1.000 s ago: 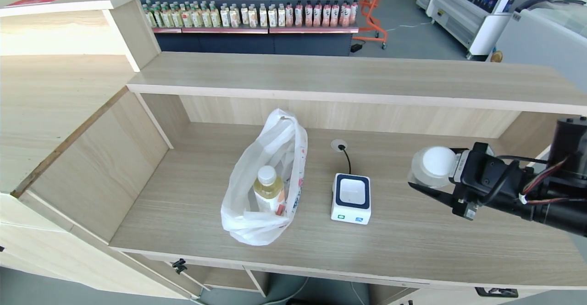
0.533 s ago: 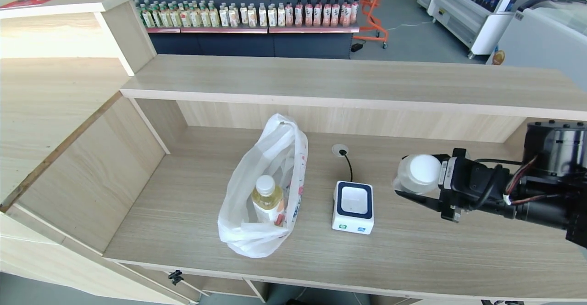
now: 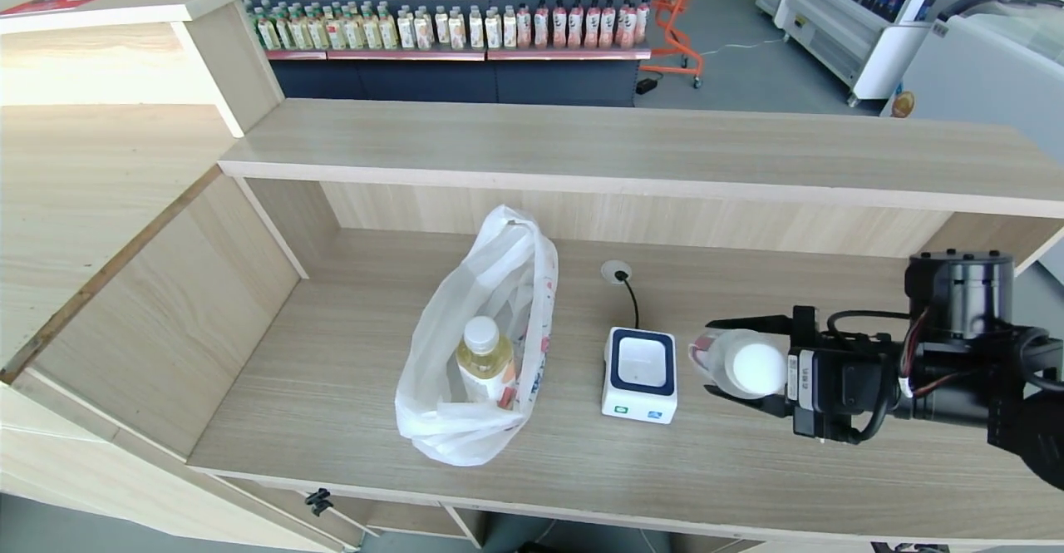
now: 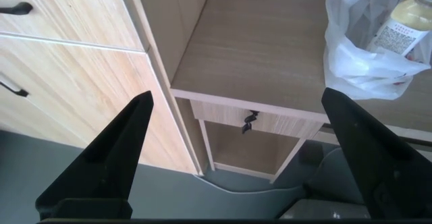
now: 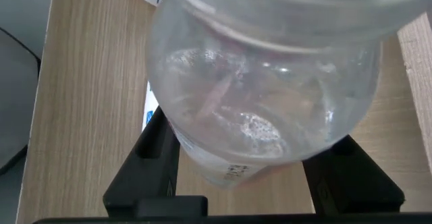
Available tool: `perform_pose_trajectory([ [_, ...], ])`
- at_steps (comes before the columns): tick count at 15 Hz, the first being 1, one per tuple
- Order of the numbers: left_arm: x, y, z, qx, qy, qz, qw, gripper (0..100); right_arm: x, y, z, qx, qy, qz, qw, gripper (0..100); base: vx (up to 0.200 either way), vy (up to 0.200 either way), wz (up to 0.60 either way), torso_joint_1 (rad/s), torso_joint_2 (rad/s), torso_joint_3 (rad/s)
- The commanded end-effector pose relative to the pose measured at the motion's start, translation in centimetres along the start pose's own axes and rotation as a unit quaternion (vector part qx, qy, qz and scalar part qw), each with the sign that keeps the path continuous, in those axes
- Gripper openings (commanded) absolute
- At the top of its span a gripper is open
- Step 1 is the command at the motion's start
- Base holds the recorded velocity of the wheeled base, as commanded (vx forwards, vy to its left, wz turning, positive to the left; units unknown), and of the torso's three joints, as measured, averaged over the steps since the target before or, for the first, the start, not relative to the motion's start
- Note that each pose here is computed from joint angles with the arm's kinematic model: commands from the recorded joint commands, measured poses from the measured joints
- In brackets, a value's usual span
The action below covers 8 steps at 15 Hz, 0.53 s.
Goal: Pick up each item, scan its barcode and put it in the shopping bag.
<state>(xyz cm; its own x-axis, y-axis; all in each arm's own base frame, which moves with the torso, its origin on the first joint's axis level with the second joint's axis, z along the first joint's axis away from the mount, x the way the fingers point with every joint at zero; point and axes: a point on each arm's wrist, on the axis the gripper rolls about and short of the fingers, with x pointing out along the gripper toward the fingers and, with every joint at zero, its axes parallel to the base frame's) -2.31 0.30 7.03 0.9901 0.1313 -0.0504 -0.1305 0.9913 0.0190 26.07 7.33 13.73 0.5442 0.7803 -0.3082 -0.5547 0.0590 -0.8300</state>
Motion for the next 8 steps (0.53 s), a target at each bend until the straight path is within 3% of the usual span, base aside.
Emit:
perform_pose_trajectory([
  [1,0.0,0.0,0.0,0.0,0.0,0.0,1.0,100,1.1,0.7,-1.1,0.007,-0.002,0.02,1.0,0,0.0,0.0,0.0,0.0,0.0,0.0],
  [4,0.0,0.0,0.0,0.0,0.0,0.0,1.0,100,2.2,0.8,-2.7,-0.051,-0.044,0.034,0.997,0,0.0,0.0,0.0,0.0,0.0,0.0],
  [8,0.0,0.0,0.0,0.0,0.001,0.0,1.0,100,3.3,2.1,-4.7,-0.031,-0.036,0.057,0.997,0,0.0,0.0,0.0,0.0,0.0,0.0],
])
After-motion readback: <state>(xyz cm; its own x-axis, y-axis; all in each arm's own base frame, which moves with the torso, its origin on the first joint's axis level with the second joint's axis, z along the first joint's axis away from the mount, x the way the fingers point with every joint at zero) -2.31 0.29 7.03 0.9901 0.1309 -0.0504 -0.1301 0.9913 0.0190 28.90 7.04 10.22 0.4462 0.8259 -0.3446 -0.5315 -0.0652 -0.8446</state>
